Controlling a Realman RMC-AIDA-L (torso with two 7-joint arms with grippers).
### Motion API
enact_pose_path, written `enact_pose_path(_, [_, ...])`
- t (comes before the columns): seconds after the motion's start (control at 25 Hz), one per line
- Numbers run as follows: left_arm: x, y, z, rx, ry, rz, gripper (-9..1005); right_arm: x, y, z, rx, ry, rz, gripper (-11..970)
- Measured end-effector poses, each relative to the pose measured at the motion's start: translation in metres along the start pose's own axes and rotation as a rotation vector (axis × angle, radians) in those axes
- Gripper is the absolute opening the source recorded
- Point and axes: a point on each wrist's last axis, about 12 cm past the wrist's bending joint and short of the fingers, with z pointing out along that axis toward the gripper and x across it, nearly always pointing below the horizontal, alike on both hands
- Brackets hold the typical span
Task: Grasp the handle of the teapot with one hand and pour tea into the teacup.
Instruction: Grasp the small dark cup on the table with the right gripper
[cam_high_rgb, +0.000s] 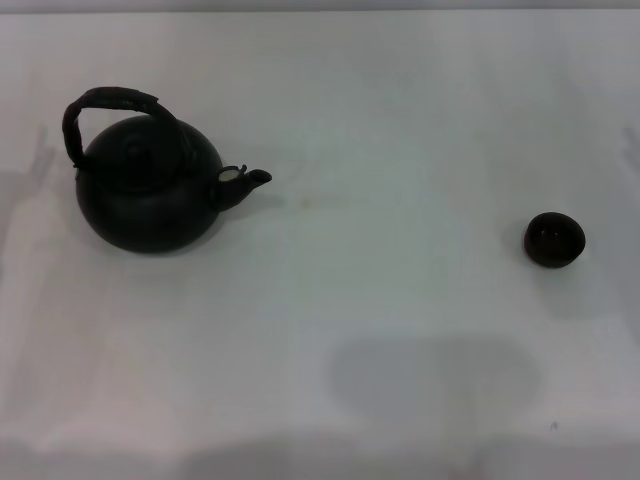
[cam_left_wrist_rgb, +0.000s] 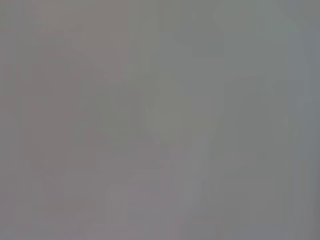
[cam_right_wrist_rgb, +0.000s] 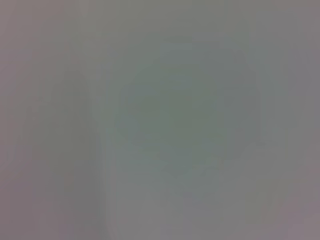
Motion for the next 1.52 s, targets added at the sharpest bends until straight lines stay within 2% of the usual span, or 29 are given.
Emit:
enact_pose_path(0.16, [-0.001, 0.003, -0.001, -0.014, -0.008, 0.001, 876, -0.002, 0.003, 0.006, -0.072, 0.024, -0.009, 870])
enact_pose_path(0.4, [-0.003, 0.004, -0.002, -0.013, -0.022, 0.005, 876, -0.013, -0.003, 0.011, -0.226, 0.078, -0.007, 871])
enact_pose_path(0.84, [-0.004, 0.005, -0.01, -0.01, -0.032, 0.006, 875, -0.028, 0.003, 0.028, -0.621, 0.398, -0.023, 871])
enact_pose_path(1.2, [-0.004, 0.005, -0.007, -0.006, -0.025, 0.01, 875, -0.054, -0.017, 0.034, -0.672, 0.616, -0.077, 870])
enact_pose_path(1.4, [-0.005, 0.004, -0.002, 0.001, -0.028, 0.015, 875, -0.062, -0.01, 0.048, -0.718, 0.747, -0.178, 870])
enact_pose_path(1.44, [-0.005, 0.005, -0.002, 0.002, -0.029, 0.018, 875, -0.06, -0.002, 0.055, -0.745, 0.8, -0.203, 870])
enact_pose_path(1.52, [-0.005, 0.006, -0.002, 0.0, -0.028, 0.019, 875, -0.057, 0.003, 0.059, -0.759, 0.831, -0.215, 870])
